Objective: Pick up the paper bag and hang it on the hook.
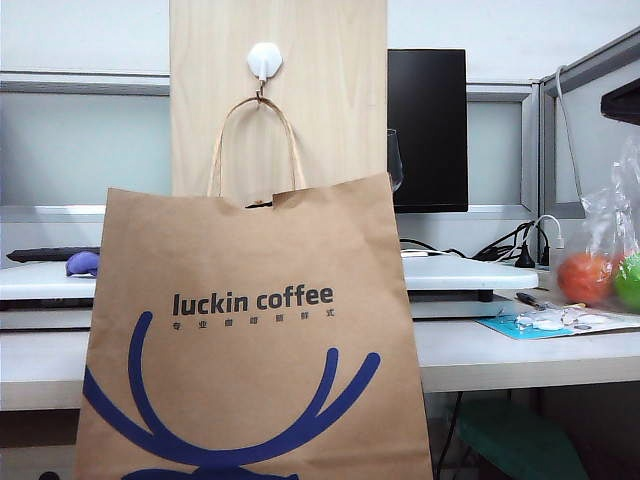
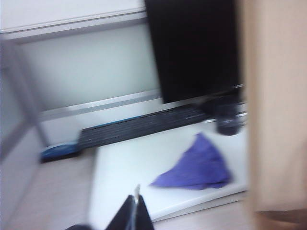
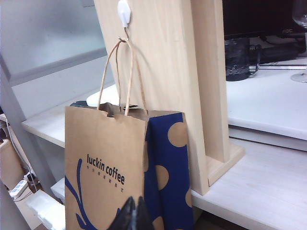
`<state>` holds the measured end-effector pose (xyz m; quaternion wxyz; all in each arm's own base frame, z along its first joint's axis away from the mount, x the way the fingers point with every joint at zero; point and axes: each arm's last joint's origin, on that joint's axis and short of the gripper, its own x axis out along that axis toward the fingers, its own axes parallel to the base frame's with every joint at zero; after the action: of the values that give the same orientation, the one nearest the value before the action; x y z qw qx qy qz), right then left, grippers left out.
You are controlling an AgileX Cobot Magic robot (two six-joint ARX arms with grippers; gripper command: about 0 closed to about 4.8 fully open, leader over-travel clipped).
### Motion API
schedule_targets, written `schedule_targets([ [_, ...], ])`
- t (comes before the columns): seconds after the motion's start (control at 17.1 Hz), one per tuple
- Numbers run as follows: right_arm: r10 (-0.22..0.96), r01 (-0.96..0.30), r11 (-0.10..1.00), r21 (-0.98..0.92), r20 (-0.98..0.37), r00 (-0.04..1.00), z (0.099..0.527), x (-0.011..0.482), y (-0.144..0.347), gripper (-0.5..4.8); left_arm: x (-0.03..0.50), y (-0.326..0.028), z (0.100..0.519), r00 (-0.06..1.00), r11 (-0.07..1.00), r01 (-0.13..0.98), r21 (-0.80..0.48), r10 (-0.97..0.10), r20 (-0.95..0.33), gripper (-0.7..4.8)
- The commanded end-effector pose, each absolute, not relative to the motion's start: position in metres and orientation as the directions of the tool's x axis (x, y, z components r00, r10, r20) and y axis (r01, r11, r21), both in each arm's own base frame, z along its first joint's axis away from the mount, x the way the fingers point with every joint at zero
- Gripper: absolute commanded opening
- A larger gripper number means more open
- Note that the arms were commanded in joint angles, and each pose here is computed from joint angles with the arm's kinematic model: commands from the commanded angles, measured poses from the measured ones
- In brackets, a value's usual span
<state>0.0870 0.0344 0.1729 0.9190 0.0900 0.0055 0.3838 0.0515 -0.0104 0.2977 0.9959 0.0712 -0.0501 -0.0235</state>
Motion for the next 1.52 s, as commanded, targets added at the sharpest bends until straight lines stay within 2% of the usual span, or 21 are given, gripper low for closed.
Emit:
schedule_targets([
  [0.06,0.706,-0.705,0.689,0.168,0.061,0.705,0.171,0.087,0.034,0.0,0.052,-0.005,0.298,0.994,0.986,-0.069,0.151,0.055,0.097,-0.06],
  [0.23,0.706,-0.705,0.689,0.167,0.062,0.705,0.172,0.087,0.035,-0.01,0.049,0.0,0.298,0.985,0.972,-0.153,0.181,0.134,0.109,-0.06],
  [0.41,0.706,-0.705,0.689,0.167,0.062,0.705,0.172,0.087,0.034,-0.01,0.051,0.0,0.283,0.987,0.992,-0.117,0.053,0.11,0.114,-0.06],
  [0.64,0.707,-0.705,0.689,0.167,0.062,0.705,0.172,0.087,0.035,0.0,0.074,-0.004,0.23,0.997,0.998,-0.026,-0.065,0.031,0.065,-0.06],
  [0.76,0.706,-0.705,0.689,0.167,0.062,0.705,0.172,0.087,0.034,0.0,0.08,-0.004,0.218,0.999,0.998,-0.01,-0.066,0.013,0.051,-0.06],
  [1.11,0.707,-0.706,0.689,0.167,0.062,0.705,0.172,0.087,0.035,0.0,0.094,0.006,0.185,0.988,0.99,-0.124,-0.071,0.129,0.081,-0.06],
  [1.29,0.707,-0.706,0.689,0.167,0.062,0.705,0.172,0.087,0.035,0.0,0.096,0.006,0.175,0.992,0.993,-0.093,-0.072,0.099,0.077,-0.06],
  [1.52,0.707,-0.706,0.689,0.167,0.062,0.705,0.172,0.087,0.035,0.0,0.097,0.004,0.166,0.998,0.996,-0.06,-0.068,0.061,0.001,-0.06],
])
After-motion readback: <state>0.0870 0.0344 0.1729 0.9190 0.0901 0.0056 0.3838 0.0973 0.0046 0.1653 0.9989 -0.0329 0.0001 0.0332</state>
